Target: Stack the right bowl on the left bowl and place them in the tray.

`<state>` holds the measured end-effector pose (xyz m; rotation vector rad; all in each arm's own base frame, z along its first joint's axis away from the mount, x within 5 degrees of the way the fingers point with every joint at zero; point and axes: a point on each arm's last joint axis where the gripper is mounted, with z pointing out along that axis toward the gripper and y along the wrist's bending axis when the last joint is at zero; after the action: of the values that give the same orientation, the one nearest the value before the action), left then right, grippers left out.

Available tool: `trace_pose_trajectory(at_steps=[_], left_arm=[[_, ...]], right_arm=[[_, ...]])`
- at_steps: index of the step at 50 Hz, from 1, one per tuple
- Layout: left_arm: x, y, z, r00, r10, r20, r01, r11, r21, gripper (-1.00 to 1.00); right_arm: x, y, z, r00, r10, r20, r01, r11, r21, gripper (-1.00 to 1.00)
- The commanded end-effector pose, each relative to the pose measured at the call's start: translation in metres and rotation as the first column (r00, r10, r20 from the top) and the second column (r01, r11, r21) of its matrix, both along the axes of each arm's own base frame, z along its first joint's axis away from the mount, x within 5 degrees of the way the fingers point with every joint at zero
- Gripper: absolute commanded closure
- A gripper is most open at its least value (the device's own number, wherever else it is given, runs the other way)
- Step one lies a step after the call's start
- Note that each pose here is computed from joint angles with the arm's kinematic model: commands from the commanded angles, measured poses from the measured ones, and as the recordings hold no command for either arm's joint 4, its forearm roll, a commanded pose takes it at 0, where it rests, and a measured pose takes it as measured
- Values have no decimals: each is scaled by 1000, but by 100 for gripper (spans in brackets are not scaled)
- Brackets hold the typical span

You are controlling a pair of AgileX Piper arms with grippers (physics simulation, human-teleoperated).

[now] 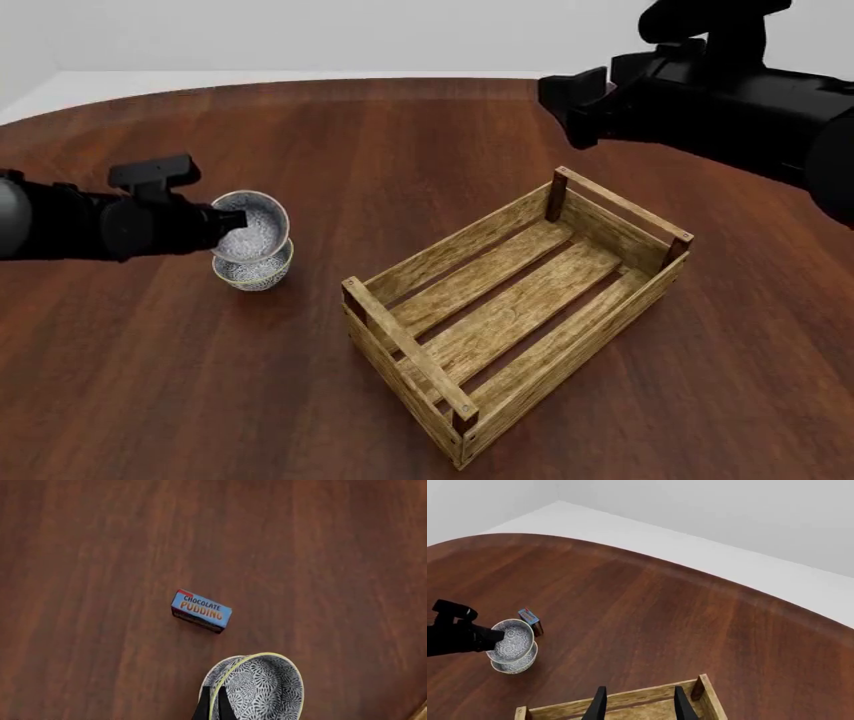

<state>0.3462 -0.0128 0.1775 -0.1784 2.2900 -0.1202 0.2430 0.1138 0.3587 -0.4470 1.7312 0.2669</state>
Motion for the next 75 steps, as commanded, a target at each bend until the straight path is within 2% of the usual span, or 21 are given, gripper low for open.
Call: trace_pose_trajectory(at_steps=[1,46,47,54,58,75], left_arm=[[2,-7,5,1000,-6,1,6,1000,-15,100],[7,-4,-6,1000,-4,-27,4,1000,-4,100],[6,-5,-5,1000,-5,-27,5,1000,-6,-100],[6,-1,-1,1000,-5,-23,5,1000,4,-100],[4,6,14,1000,4,5,-5,1000,17,-100],[-11,6,48,998,-29,55,26,998,53,-100]], right_arm=[[0,0,0,1000,1,-1,-1,1000,-1,-100],[-3,0,1,1000,4,2,-4,1000,-1,-100],[-3,0,1,1000,4,2,-4,1000,-1,-100],[-4,-1,2,1000,5,3,-5,1000,-1,-100],[-5,-1,2,1000,5,4,-5,1000,-1,-100],[-5,-1,2,1000,7,6,-7,1000,-2,-100]])
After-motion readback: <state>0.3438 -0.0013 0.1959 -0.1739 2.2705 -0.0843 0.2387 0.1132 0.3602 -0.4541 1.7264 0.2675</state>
